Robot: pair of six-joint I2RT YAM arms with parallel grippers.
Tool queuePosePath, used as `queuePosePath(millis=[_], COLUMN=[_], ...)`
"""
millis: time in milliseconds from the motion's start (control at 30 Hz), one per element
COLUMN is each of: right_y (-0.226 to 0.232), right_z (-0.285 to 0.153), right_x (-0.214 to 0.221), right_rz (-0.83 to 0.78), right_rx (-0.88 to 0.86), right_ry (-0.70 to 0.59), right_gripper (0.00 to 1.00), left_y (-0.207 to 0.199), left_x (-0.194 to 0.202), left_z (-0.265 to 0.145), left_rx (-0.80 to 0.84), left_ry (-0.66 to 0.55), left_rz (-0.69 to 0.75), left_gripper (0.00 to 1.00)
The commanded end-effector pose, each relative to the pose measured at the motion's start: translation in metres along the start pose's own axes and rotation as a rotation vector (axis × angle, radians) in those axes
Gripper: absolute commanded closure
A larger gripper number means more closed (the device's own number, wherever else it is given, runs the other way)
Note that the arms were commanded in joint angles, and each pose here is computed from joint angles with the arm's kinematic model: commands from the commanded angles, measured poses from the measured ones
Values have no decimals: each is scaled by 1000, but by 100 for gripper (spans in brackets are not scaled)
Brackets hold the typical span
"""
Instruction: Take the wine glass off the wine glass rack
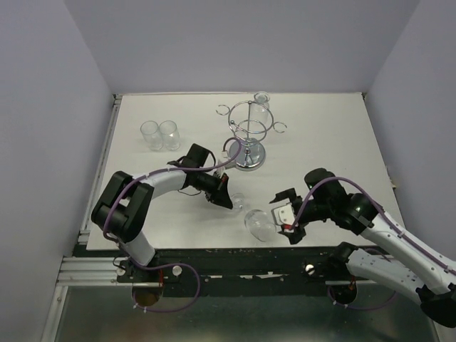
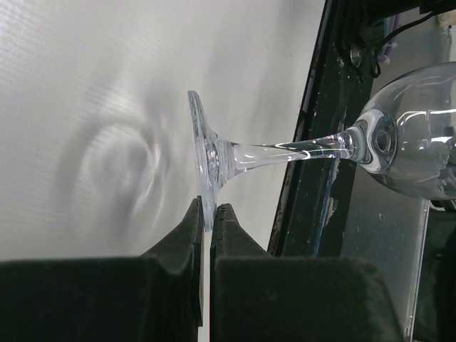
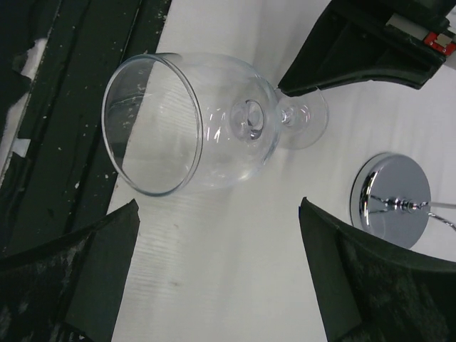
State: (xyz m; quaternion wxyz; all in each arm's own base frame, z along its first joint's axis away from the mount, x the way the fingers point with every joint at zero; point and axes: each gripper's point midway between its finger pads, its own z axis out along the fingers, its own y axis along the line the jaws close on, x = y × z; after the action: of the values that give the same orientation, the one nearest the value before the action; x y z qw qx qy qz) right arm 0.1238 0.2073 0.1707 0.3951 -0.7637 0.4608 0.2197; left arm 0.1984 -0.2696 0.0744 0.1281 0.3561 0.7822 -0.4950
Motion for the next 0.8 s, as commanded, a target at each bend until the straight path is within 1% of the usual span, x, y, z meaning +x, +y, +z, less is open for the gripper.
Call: queuePosePath(millis=[0, 333, 500, 767], right_y=[-26, -23, -17, 1], right_z=[11, 16, 22, 38], right_x=[5, -11, -23, -43], right_rz=[-85, -296, -398, -494], right_rx=[98, 70, 32, -72], right_ry=[53, -8, -88, -222], right_gripper=[0, 0, 0, 0], left_y=[-21, -14, -16, -20], left_x=[-18, -13, -11, -1], left_z=[-3, 1, 1, 1], left_rx=[145, 163, 178, 193], left_ry=[-21, 13, 16, 31], left_rz=[-12, -77, -105, -154], left_gripper=[100, 100, 100, 100])
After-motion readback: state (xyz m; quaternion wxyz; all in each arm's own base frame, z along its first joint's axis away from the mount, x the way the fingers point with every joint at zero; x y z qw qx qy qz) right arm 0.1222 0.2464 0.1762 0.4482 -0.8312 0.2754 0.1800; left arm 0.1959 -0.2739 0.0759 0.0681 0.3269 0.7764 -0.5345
